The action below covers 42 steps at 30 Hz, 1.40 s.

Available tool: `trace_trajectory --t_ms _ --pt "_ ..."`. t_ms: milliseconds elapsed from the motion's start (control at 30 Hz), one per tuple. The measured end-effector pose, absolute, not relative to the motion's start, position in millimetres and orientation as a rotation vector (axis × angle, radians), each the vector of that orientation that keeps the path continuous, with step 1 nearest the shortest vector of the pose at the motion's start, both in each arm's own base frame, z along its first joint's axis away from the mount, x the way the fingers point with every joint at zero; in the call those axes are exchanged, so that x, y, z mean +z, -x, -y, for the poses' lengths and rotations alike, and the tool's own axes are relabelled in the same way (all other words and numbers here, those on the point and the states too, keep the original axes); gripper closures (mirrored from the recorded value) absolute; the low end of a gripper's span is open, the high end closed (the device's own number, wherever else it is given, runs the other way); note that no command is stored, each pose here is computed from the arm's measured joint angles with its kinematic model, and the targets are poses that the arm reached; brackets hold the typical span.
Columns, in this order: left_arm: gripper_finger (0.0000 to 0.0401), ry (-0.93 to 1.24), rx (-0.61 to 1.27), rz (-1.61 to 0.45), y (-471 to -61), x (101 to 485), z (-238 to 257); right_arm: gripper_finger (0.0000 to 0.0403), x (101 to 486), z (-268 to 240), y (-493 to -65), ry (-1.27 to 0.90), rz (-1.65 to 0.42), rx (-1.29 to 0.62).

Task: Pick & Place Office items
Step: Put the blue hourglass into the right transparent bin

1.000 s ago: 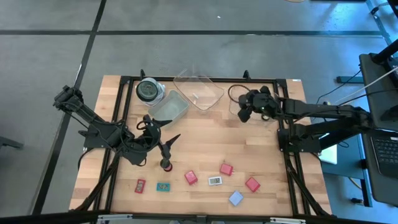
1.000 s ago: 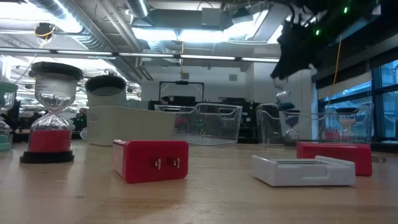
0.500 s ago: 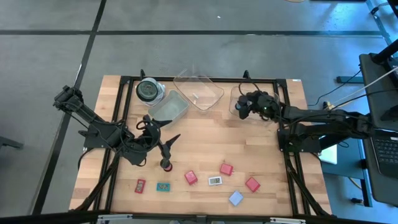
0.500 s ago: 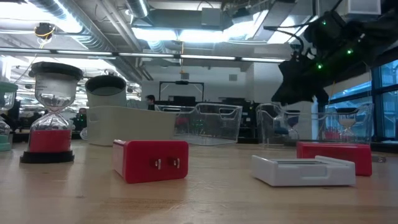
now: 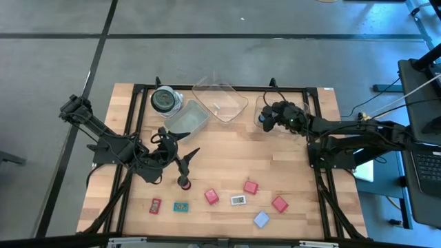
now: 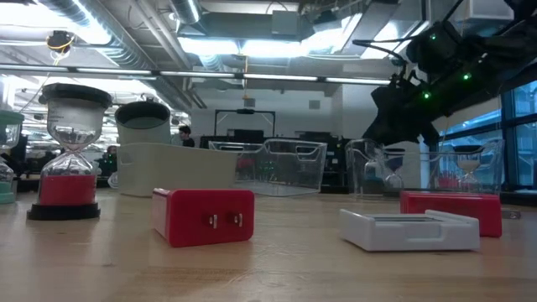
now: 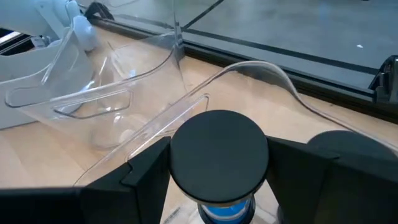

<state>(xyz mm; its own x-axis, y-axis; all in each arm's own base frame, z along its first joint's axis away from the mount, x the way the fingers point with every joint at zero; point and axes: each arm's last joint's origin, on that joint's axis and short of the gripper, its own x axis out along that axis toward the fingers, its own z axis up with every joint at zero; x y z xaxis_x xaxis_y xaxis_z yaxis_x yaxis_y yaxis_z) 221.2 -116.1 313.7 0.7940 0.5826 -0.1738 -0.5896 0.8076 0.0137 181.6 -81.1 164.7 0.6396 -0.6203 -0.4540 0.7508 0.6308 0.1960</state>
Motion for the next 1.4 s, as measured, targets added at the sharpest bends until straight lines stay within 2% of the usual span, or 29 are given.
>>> trace_trajectory --t_ms 633,1167,1400 --pt "0.0093 0.033 0.631 -0.179 -221 313 116 0.0174 153 84 -189 -0.385 -0.392 -0.818" --pt "0.0093 0.033 0.631 -0.179 -221 313 116 0.0134 153 84 -189 -0.355 -0.403 -0.814" --pt "0.0093 0.049 0.632 -0.174 -221 313 116 0.01 179 84 -198 -0.371 -0.37 -0.673"
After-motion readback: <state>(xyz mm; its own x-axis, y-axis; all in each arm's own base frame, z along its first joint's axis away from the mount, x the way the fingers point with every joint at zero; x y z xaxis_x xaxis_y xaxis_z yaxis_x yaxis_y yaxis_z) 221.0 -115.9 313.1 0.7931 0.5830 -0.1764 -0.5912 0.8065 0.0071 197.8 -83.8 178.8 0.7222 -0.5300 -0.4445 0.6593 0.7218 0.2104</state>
